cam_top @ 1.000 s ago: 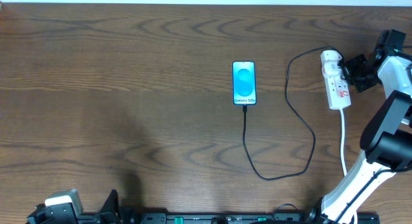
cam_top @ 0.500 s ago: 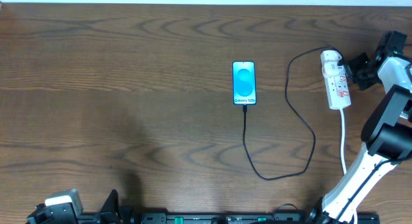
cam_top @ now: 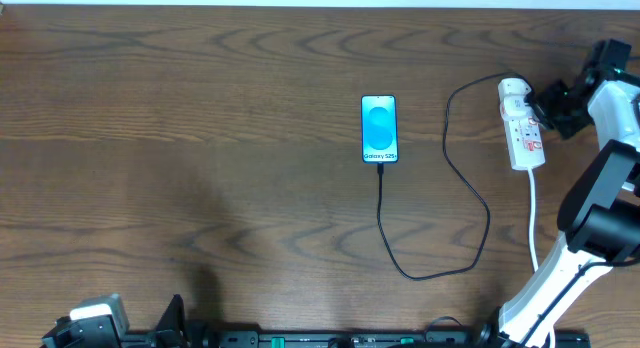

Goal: Plug charger to phone and switch on socket

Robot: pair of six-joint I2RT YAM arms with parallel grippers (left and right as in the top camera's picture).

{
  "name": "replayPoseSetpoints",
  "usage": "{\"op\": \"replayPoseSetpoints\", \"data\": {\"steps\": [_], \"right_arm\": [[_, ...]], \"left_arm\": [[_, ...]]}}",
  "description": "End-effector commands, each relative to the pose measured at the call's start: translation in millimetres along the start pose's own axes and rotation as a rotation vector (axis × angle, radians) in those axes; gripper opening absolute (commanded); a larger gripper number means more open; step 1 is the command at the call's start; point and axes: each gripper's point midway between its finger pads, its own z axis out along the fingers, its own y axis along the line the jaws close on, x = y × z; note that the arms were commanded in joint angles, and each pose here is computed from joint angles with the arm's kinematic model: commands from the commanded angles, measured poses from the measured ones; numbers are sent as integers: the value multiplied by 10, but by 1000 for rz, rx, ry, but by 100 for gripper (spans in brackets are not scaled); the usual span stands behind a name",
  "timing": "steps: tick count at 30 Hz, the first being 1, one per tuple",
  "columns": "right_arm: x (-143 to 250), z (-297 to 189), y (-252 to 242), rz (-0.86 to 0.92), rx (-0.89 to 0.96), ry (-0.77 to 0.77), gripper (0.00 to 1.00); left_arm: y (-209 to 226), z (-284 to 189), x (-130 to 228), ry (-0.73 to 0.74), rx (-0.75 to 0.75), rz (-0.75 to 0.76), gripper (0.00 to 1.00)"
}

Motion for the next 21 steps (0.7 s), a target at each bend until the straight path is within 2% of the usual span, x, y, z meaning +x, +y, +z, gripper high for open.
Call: {"op": "replayPoseSetpoints", "data": {"steps": [1, 10, 21], "right_arm": [[77, -64, 138, -38, -51, 17, 1], [-3, -48, 98, -92, -1, -38, 1], [139, 143, 162, -145, 37, -18, 1]], "left_arm": [[6, -32, 3, -14, 1, 17, 91], [6, -32, 3, -14, 1, 17, 90], [6, -32, 3, -14, 1, 17, 91]]}}
